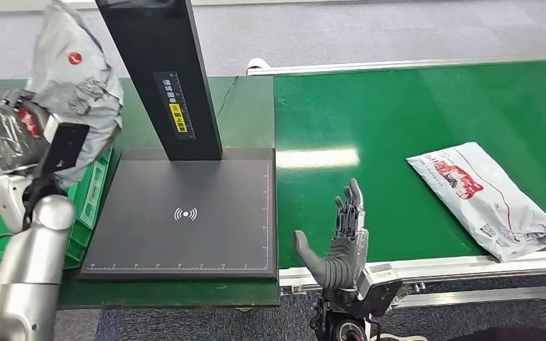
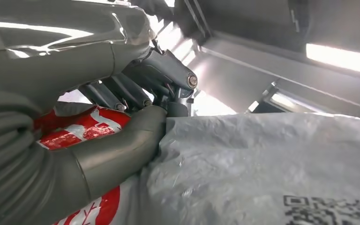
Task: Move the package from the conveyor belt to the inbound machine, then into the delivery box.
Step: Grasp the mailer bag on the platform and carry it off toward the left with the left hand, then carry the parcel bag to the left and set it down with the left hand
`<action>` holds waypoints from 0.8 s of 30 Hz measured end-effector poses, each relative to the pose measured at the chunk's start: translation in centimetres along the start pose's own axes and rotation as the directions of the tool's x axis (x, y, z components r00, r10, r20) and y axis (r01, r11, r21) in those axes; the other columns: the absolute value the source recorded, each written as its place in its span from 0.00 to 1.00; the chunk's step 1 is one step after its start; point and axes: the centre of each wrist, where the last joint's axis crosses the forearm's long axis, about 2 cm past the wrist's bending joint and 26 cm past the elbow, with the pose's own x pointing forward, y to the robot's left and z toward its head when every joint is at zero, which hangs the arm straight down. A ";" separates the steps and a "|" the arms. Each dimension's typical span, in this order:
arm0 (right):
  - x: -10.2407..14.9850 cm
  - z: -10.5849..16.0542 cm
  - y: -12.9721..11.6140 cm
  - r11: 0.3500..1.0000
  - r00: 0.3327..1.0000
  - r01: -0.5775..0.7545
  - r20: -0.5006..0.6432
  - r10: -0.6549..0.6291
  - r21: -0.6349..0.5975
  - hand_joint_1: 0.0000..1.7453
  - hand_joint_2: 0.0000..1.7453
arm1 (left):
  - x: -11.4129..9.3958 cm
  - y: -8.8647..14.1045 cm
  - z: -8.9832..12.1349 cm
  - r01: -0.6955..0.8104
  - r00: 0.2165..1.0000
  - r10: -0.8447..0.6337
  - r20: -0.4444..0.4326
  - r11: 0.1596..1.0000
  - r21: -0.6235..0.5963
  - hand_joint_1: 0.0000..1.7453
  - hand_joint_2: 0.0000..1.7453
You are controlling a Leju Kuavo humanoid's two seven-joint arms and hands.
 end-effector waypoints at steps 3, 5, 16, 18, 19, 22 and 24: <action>-0.1 0.1 0.1 1.000 1.000 0.008 -0.006 -0.008 0.019 0.00 1.00 | -3.6 1.3 -1.7 0.103 0.990 -0.104 -0.096 0.994 -0.022 1.00 1.00; -0.1 0.1 0.1 0.999 1.000 0.009 -0.011 -0.008 0.032 0.00 1.00 | -5.5 1.8 -2.1 0.154 0.973 -0.162 -0.166 0.986 -0.062 1.00 1.00; -0.1 0.0 0.2 0.997 1.000 0.012 -0.026 -0.010 0.075 0.00 1.00 | -9.4 2.0 -2.6 0.227 0.793 -0.448 -0.412 0.846 -0.483 1.00 1.00; -0.1 0.0 0.1 0.997 1.000 0.013 -0.029 -0.011 0.080 0.00 1.00 | -9.5 1.8 -2.6 0.212 0.765 -0.492 -0.417 0.803 -0.557 1.00 1.00; -0.1 0.0 0.1 0.997 0.999 0.014 -0.031 -0.012 0.082 0.00 1.00 | -9.6 1.7 -2.5 0.207 0.754 -0.509 -0.415 0.784 -0.585 1.00 1.00; -0.1 0.0 0.1 0.996 0.999 0.018 -0.034 -0.015 0.087 0.00 1.00 | -9.7 1.3 -2.0 0.191 0.734 -0.544 -0.407 0.740 -0.645 1.00 1.00; -0.1 0.0 0.1 0.996 0.999 0.020 -0.035 -0.017 0.089 0.00 1.00 | -9.9 1.1 -1.6 0.181 0.728 -0.557 -0.400 0.718 -0.672 0.99 1.00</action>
